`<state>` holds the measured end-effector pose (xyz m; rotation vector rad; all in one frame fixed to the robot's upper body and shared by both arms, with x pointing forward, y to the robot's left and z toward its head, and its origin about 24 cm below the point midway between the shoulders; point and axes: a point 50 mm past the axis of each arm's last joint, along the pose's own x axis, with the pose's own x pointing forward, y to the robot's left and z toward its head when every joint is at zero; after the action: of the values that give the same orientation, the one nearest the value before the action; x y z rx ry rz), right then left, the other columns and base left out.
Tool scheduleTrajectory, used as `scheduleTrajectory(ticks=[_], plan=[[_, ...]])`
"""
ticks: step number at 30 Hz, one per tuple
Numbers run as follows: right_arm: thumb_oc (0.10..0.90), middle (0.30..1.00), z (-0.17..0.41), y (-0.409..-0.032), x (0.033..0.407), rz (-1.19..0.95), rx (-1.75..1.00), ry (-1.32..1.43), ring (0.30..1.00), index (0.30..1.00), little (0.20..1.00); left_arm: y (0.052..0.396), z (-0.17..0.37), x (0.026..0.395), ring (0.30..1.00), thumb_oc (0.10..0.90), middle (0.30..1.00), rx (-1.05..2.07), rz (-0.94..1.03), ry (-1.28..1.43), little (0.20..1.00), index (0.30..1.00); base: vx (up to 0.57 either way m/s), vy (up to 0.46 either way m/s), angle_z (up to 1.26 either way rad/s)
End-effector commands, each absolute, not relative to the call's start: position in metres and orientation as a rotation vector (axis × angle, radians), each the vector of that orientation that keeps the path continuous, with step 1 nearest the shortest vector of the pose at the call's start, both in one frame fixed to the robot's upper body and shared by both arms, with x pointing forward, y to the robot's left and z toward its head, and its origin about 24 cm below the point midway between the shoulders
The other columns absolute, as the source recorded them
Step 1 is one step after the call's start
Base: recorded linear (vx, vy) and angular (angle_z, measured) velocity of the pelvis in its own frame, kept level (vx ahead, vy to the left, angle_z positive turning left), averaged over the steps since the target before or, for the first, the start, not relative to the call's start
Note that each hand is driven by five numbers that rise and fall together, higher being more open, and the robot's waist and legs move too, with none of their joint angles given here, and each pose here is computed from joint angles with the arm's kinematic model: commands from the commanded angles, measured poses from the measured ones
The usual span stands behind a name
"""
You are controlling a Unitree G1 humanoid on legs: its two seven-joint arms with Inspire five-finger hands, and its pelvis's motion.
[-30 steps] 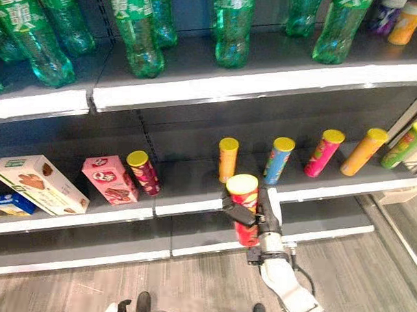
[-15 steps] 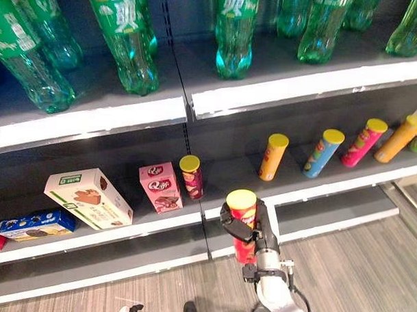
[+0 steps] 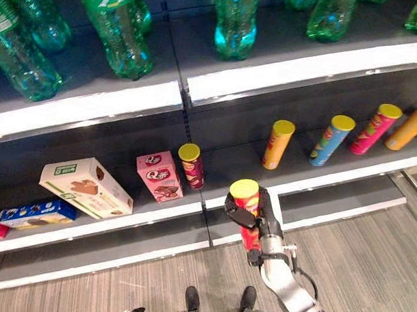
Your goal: Put the goods on the table back onto the shelves and tidy them up.
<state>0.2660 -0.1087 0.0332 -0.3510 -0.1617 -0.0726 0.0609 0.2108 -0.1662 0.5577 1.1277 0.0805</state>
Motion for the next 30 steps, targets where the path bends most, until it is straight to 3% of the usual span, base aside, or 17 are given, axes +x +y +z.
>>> scheduleTrajectory(ticks=[1,9,17,30], plan=[[0.400,0.300,0.127,-0.067,0.287,-0.076,-0.190,-0.633,0.300,0.300,0.300,0.222,-0.161,0.082,0.900,0.800,0.900,0.588,0.107,1.069,0.900,0.900,-0.13,-0.003,0.17],[0.400,0.300,0.192,-0.076,0.313,-0.276,-0.296,-0.912,0.300,0.300,0.300,0.234,-0.156,0.094,0.900,0.800,0.900,0.640,0.080,1.032,0.900,0.900,-0.08,-0.009,0.30],[0.400,0.300,0.227,-0.115,0.316,-0.592,-0.390,-1.067,0.300,0.300,0.300,0.230,-0.153,0.105,0.900,0.800,0.900,0.661,0.024,0.988,0.900,0.900,0.02,-0.014,0.15],[0.400,0.300,0.218,-0.117,0.287,-0.571,-0.181,-1.053,0.300,0.300,0.300,0.233,-0.149,0.118,0.900,0.800,0.900,0.641,0.039,0.954,0.900,0.900,0.00,0.000,0.00]])
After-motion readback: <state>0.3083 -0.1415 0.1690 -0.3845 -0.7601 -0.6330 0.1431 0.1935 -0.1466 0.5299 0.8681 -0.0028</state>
